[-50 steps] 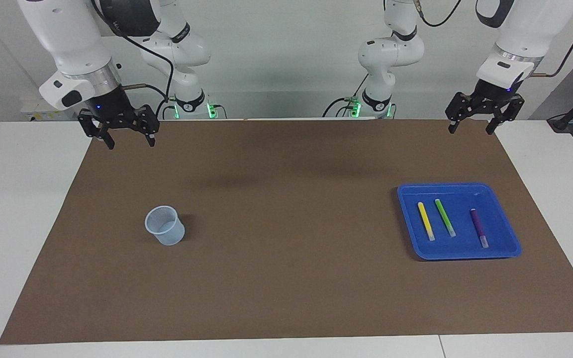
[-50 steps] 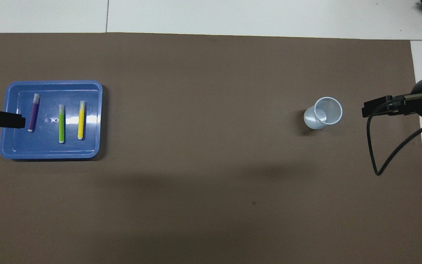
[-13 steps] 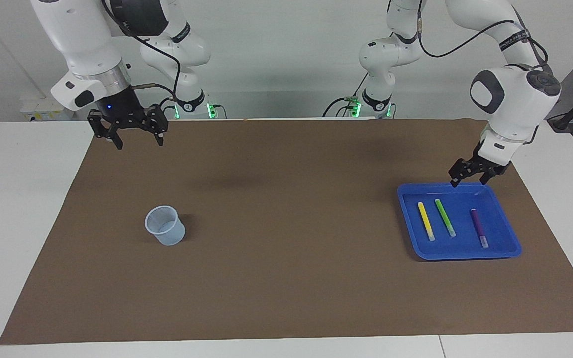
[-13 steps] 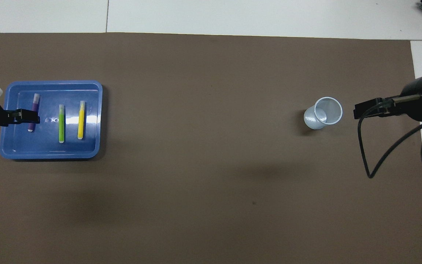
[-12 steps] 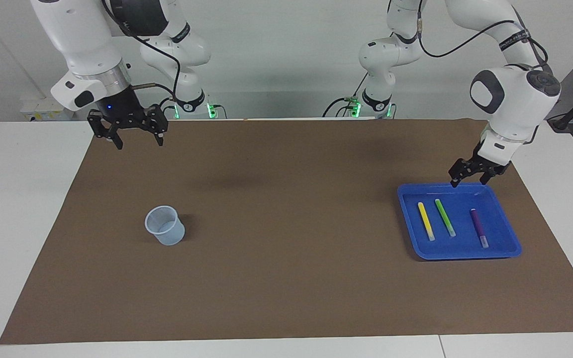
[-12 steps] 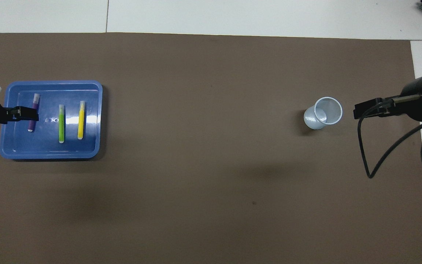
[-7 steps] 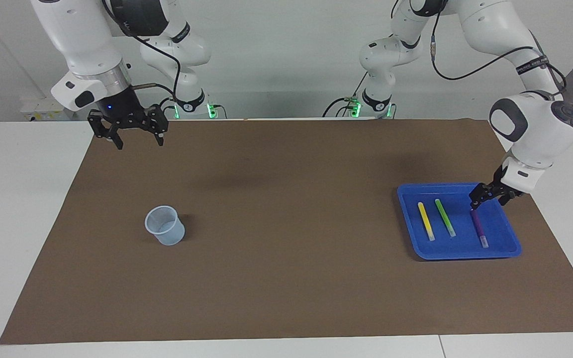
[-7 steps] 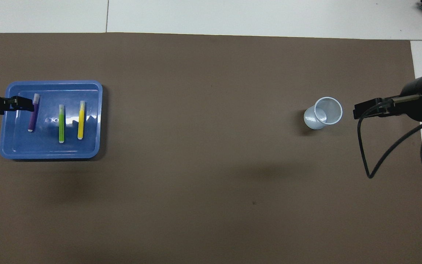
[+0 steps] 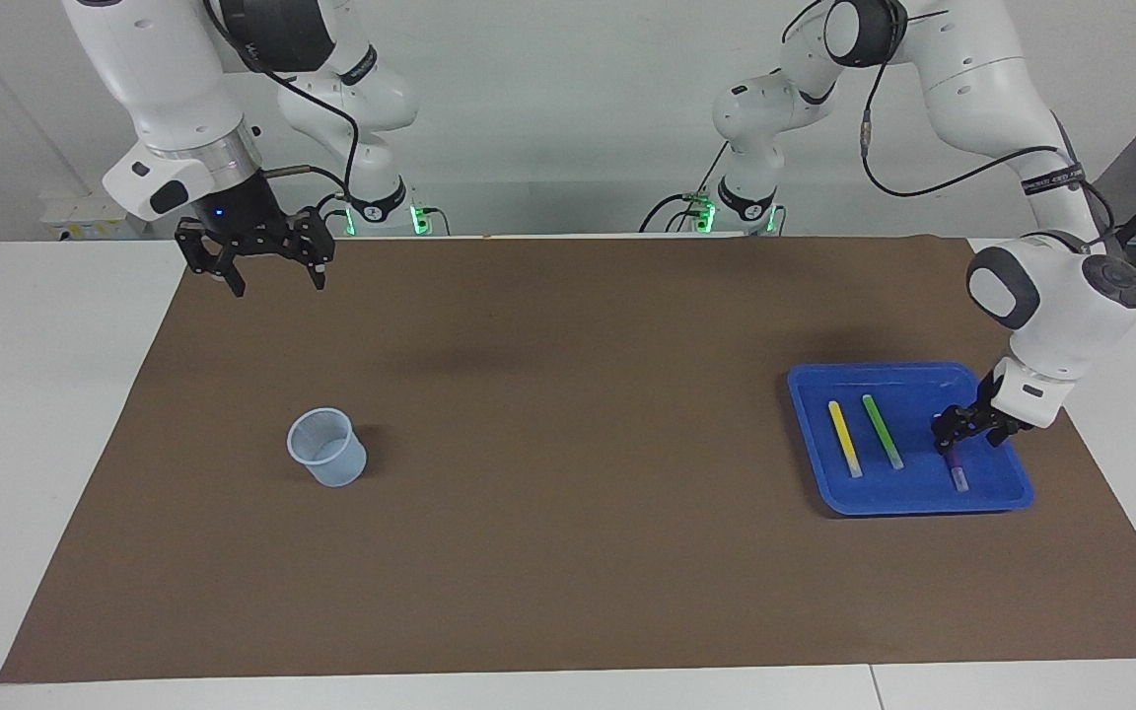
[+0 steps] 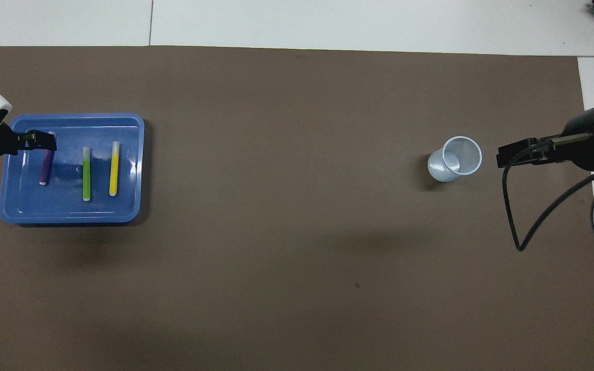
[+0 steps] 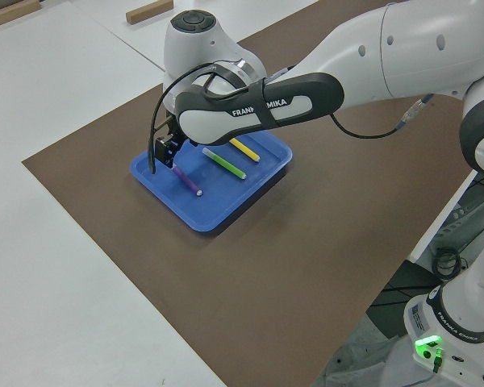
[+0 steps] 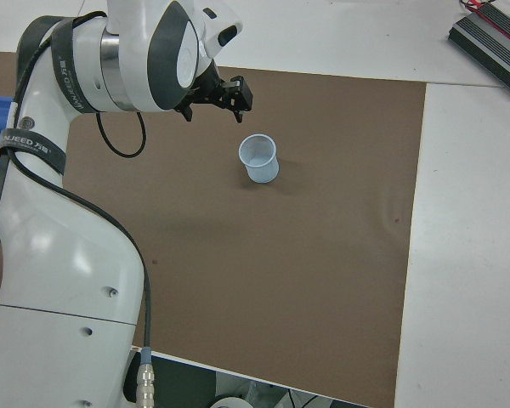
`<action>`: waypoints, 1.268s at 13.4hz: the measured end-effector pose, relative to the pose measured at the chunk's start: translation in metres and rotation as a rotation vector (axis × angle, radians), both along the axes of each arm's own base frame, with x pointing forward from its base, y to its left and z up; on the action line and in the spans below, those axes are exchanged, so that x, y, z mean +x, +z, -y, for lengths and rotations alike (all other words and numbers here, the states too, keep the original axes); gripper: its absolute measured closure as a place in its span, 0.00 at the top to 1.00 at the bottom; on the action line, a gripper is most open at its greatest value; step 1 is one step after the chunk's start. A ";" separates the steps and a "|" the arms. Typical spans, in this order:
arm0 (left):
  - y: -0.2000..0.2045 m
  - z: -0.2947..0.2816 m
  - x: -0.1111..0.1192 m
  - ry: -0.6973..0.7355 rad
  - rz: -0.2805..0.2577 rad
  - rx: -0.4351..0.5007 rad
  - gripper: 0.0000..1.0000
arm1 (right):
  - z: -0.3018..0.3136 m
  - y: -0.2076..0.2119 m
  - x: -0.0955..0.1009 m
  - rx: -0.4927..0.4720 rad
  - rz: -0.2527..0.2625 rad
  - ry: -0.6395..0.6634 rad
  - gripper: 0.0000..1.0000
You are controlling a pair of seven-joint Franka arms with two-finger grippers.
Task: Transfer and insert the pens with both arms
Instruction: 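Move the left gripper over the purple pen in the blue tray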
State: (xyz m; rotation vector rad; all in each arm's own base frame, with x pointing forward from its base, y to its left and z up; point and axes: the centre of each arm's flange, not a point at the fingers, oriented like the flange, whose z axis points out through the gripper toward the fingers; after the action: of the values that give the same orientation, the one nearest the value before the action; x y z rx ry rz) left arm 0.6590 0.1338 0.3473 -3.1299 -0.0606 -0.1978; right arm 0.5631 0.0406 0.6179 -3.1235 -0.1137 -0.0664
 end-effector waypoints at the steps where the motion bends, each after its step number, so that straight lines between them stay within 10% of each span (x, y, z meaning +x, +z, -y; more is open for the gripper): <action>1: -0.001 -0.001 0.003 -0.009 0.004 0.002 0.93 | 0.000 0.000 0.000 0.000 0.000 0.000 1.00; 17: -0.047 -0.027 0.009 0.007 -0.059 -0.024 0.78 | -0.009 0.001 0.001 0.002 0.013 0.003 1.00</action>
State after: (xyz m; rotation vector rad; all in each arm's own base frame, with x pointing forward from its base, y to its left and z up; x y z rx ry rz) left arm 0.6676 0.1605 0.3003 -3.1561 -0.0738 -0.1059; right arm 0.5637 0.0500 0.6191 -3.1212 -0.1179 -0.0871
